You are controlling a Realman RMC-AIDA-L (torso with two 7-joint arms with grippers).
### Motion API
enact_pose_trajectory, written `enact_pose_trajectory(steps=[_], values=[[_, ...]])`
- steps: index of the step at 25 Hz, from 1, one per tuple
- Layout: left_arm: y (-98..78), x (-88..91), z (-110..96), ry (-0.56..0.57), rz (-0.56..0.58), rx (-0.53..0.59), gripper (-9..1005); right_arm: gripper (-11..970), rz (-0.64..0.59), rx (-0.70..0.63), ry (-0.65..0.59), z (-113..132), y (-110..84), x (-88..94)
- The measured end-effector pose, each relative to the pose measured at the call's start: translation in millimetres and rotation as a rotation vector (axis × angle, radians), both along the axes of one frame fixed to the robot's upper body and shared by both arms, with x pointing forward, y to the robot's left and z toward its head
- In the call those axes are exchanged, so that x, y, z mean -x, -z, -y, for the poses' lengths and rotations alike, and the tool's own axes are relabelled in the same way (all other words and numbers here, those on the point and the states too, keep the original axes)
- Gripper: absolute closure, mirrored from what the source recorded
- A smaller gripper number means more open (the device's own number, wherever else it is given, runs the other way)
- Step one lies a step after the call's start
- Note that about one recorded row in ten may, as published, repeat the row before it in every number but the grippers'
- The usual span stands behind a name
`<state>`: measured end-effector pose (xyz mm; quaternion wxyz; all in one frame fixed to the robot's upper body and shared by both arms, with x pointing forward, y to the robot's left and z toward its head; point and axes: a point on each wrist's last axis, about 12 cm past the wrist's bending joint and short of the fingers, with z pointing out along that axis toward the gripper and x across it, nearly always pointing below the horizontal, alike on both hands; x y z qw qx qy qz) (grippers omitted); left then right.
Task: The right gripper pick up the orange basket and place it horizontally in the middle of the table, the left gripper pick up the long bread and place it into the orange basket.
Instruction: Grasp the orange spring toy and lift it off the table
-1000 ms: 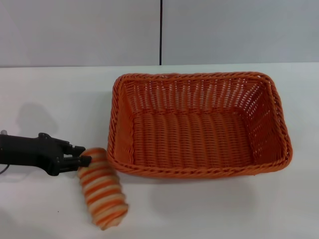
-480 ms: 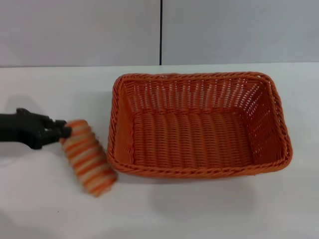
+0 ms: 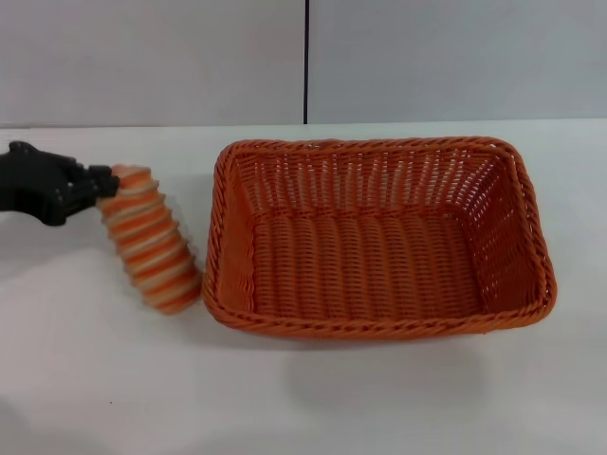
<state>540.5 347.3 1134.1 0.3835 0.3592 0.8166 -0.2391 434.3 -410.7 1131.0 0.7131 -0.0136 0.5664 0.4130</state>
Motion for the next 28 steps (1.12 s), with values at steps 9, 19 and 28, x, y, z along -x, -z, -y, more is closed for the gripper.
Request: enact_pose_trajectory(steps=[9, 19, 28], values=[[-19.5, -7.9, -1.5, -0.018, 0.095, 0.005, 892, 338, 0.01, -0.001, 0.0, -0.2, -1.9, -2.7], [-11.3, -17.1, 9.2, -0.025, 0.1, 0.023, 989, 338, 0.004, -0.008, 0.007, -0.6, 1.5, -2.7], [-3.7, -20.0, 7.8, -0.063, 0.105, -0.013, 811, 338, 0.001, -0.008, 0.012, -2.2, 5.5, -4.9]])
